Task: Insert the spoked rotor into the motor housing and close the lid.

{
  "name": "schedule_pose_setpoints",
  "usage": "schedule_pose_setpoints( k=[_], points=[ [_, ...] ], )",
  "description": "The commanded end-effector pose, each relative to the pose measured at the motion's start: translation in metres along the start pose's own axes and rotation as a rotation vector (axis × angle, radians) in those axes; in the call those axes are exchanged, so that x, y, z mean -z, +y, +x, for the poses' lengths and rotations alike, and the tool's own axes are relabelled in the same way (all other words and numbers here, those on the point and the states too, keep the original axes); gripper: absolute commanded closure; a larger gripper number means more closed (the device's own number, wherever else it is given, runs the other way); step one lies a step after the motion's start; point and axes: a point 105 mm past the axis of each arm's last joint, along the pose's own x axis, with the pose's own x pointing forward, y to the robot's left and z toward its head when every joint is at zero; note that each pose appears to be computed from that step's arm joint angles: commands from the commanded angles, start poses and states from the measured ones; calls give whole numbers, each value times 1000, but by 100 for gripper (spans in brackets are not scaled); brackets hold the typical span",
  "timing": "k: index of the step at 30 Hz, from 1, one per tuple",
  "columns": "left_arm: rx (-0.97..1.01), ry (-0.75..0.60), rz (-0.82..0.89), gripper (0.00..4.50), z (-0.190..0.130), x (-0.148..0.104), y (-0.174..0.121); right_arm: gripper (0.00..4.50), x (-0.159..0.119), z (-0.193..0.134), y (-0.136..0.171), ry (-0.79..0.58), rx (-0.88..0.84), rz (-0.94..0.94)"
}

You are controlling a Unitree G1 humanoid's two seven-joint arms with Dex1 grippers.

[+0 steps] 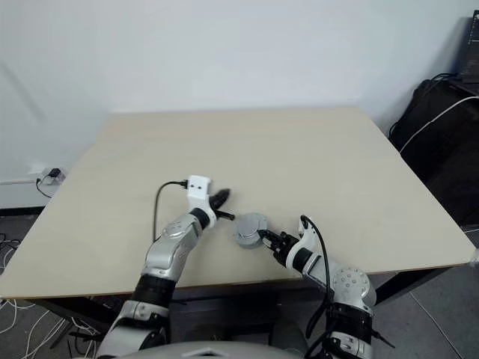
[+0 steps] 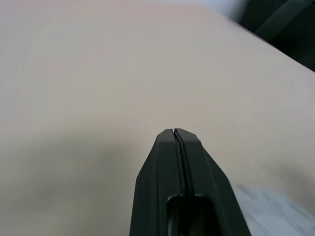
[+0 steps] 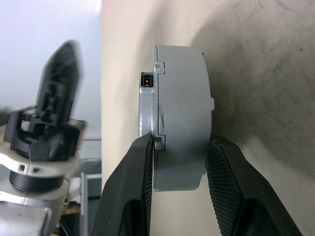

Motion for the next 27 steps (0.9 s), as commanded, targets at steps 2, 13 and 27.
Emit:
schedule_pose_setpoints(
  k=[2, 13, 27],
  points=[
    [95, 45, -68, 447, -21, 11, -4, 325, -7, 0, 17, -61, -99, 30],
    [148, 75, -424, 447, -66, 38, -5, 329, -5, -4, 48, -112, -317, 97],
    [361, 6, -1162, 133, -101, 32, -36, 329, -6, -8, 78, -113, -466, 106]
  ],
)
